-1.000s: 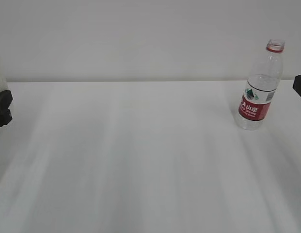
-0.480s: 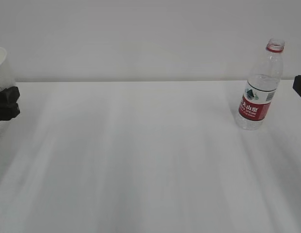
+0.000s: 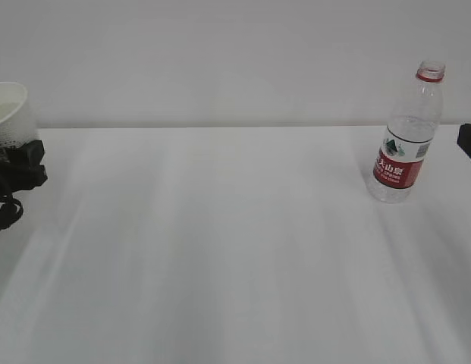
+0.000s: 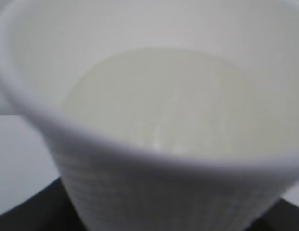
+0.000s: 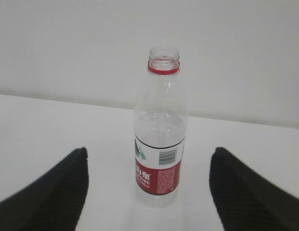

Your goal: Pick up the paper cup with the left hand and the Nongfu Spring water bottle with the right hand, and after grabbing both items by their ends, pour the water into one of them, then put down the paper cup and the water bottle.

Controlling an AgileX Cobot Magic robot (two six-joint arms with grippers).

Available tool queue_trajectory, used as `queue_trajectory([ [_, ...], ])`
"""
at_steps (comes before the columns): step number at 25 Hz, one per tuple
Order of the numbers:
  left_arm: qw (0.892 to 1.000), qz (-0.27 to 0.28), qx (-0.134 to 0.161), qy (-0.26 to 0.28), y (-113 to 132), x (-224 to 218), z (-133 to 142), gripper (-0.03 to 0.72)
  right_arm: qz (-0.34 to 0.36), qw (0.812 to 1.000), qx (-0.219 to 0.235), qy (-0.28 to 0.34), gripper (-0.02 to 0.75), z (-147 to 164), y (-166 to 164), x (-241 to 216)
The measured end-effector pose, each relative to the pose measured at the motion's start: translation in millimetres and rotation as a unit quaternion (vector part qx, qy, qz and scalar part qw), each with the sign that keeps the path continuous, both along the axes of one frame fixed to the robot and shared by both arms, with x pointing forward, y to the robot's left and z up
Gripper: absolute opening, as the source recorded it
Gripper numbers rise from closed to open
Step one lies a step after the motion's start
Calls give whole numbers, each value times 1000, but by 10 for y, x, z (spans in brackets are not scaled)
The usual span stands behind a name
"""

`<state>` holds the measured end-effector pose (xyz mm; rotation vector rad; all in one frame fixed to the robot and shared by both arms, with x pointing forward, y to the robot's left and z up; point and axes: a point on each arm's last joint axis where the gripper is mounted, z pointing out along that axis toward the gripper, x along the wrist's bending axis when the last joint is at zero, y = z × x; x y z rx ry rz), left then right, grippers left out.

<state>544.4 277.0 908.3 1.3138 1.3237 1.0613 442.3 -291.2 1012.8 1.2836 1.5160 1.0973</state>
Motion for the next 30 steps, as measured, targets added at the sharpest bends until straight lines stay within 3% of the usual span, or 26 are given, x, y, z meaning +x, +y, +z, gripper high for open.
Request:
queue_trajectory([
  [15,1000,0,2,7,-31,327,-236,500,2,1000,0,25,590,-114,3,67],
  [22,1000,5,-30,1,-51,536,-335,500,4,1000,0,22,591,-109,5,68],
  [30,999,7,-32,27,-58,606,-599,499,4,1000,-1,22,590,-110,6,68],
])
